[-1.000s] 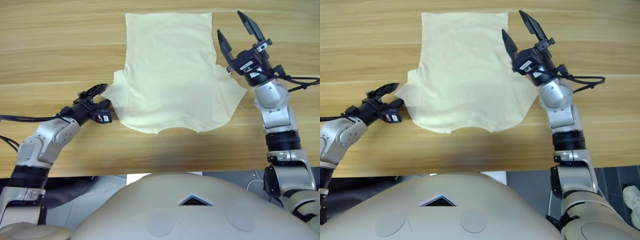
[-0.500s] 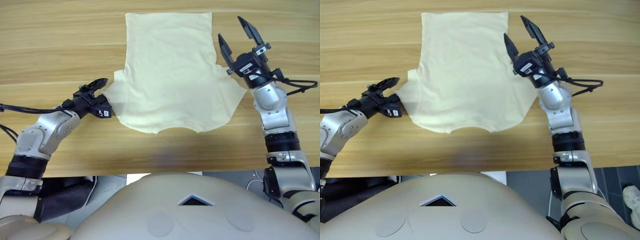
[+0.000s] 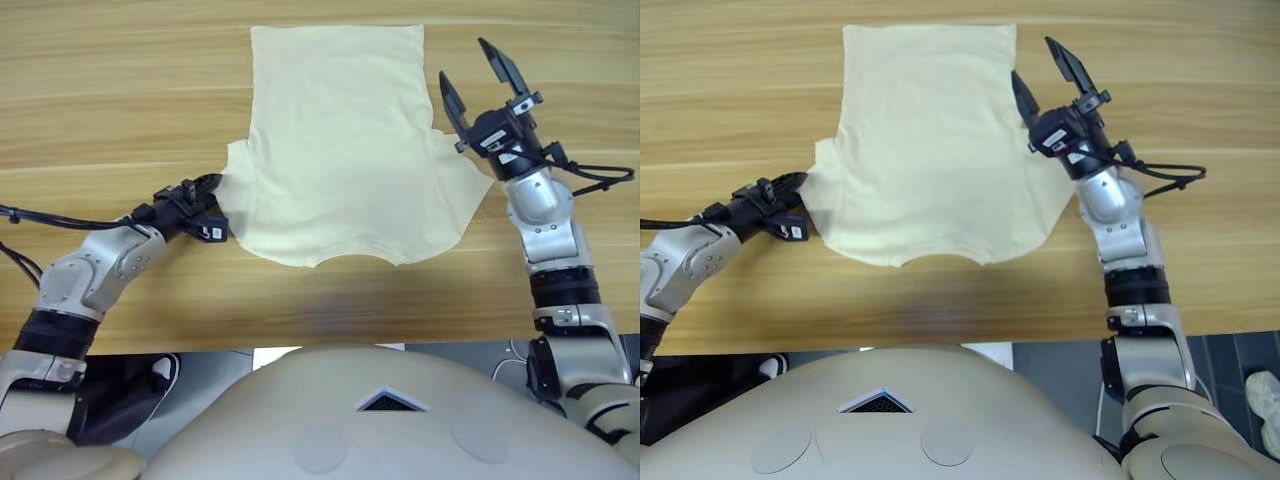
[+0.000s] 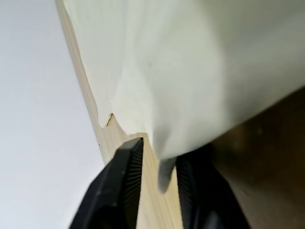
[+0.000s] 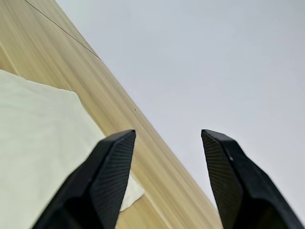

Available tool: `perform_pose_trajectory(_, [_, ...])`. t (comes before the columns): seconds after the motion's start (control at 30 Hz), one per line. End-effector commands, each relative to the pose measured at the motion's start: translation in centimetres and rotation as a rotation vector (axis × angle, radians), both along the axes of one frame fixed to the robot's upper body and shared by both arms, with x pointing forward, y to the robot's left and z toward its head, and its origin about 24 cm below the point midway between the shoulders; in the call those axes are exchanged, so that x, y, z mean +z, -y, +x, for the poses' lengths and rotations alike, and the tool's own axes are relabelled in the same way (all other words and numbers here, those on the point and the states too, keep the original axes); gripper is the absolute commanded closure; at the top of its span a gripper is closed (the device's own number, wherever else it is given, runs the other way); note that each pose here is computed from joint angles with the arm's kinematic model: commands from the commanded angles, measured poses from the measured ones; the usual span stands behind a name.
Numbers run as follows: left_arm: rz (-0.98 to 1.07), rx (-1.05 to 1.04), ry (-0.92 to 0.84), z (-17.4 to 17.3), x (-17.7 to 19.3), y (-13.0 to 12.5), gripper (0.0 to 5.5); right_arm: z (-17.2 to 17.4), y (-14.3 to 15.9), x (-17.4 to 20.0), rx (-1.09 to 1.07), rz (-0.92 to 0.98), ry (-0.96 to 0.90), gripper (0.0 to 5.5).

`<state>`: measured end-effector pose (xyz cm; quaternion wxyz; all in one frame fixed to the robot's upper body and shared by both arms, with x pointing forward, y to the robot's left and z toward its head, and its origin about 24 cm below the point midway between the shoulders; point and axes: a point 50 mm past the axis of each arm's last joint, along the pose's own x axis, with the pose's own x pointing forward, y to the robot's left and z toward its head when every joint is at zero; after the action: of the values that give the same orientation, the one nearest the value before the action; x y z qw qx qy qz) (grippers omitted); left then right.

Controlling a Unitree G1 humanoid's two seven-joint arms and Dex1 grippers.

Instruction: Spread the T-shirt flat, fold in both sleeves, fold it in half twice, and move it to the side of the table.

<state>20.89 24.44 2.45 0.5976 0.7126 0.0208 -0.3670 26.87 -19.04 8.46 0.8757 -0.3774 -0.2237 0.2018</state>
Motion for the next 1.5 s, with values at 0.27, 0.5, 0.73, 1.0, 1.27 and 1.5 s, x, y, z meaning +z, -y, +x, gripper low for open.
perform_pose_trajectory(0.27, [-0.016,0.01,-0.04,-0.8,-1.2,0.3,5.47,-0.1,0.5,0.3,-0.007,-0.011,0.012,2.92])
perform_pose_trajectory(0.5, [-0.126,-0.021,0.108,0.1,0.5,1.6,5.47,-0.1,0.5,0.3,-0.01,-0.006,0.011,2.92])
perform_pose_trajectory(0.73, [-0.15,-0.062,0.179,0.8,1.1,2.5,5.47,-0.2,0.5,0.1,-0.011,-0.006,0.005,2.92])
perform_pose_trajectory(1.0, [-0.165,-0.183,0.19,1.7,1.0,4.8,5.47,-0.3,0.6,-0.3,-0.017,-0.011,-0.002,2.92])
perform_pose_trajectory(1.27, [-0.174,-0.317,0.147,1.9,0.0,7.5,5.47,-0.4,0.6,-0.5,-0.016,-0.013,-0.006,2.92])
perform_pose_trajectory(1.5, [-0.177,-0.338,0.179,2.8,0.4,8.1,5.47,-0.5,0.4,-0.8,-0.01,-0.008,-0.015,2.92])
